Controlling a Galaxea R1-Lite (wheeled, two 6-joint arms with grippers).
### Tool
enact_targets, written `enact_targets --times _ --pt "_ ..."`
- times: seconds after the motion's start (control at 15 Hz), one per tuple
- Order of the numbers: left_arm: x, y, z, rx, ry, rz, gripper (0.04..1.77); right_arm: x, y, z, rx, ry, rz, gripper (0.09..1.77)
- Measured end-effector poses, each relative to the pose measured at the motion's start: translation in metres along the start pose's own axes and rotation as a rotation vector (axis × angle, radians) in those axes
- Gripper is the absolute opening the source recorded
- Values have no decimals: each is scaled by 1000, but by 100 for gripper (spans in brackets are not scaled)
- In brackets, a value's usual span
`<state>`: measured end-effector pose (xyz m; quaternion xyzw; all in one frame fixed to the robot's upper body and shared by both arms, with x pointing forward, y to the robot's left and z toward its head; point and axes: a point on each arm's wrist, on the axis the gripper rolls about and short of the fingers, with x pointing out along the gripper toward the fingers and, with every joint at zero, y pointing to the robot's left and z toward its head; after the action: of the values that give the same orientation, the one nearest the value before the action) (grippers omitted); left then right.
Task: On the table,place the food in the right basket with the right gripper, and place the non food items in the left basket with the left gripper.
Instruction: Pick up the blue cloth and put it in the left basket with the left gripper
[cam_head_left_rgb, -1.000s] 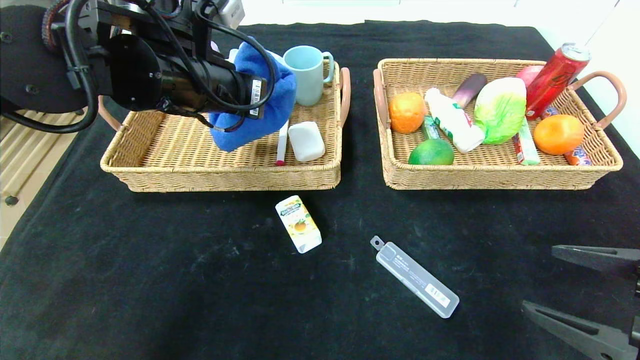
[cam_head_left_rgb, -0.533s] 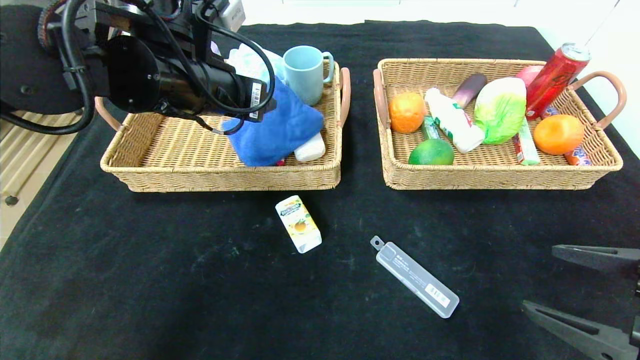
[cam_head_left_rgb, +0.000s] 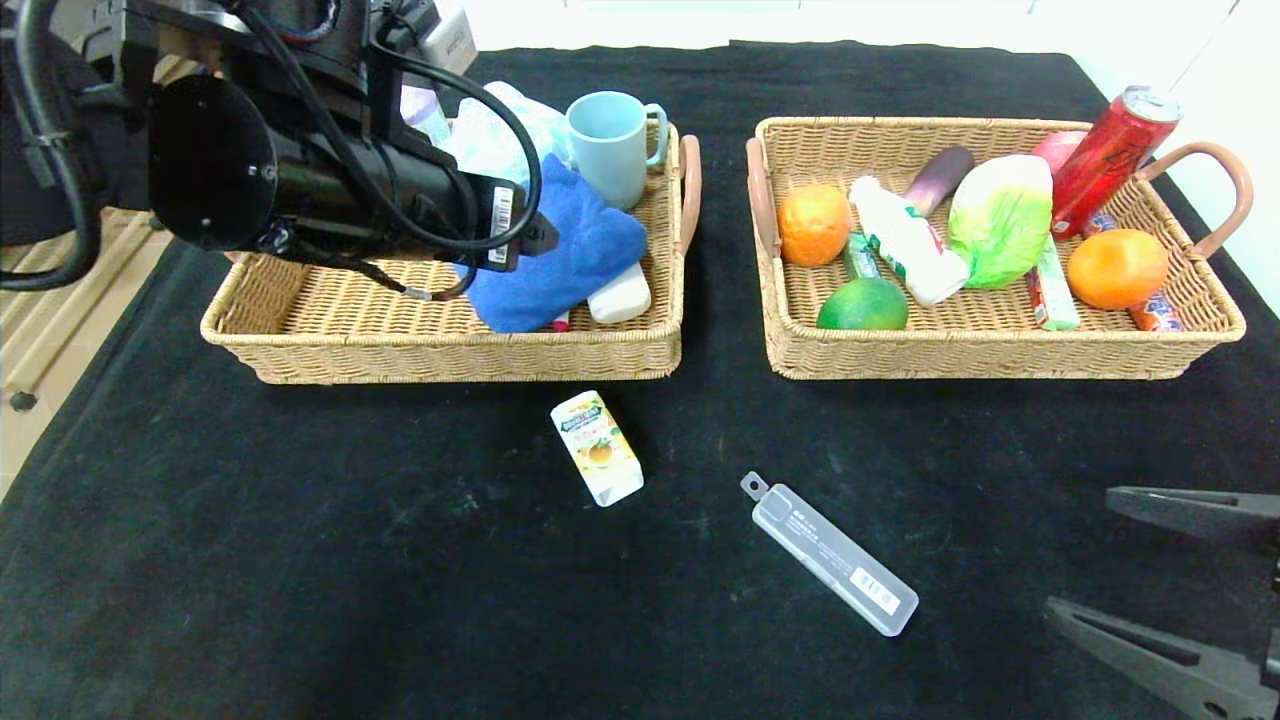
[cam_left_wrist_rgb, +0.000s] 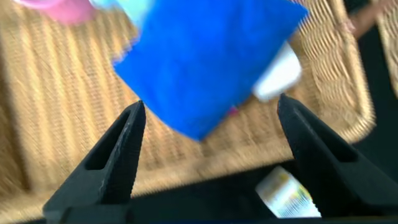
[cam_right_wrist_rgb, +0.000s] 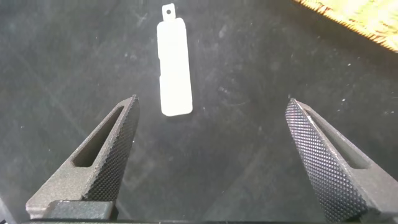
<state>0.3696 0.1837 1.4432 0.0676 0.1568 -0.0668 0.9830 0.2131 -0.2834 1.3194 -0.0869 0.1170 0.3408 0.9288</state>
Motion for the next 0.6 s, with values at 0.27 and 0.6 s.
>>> enact_targets --times 0.27,0.6 --pt "-26 -12 -19 -149 165 -37 162 -1 0 0 -1 -3 -2 171" --pt "-35 -25 -28 -237 252 -65 166 0 0 -1 1 3 -1 171"
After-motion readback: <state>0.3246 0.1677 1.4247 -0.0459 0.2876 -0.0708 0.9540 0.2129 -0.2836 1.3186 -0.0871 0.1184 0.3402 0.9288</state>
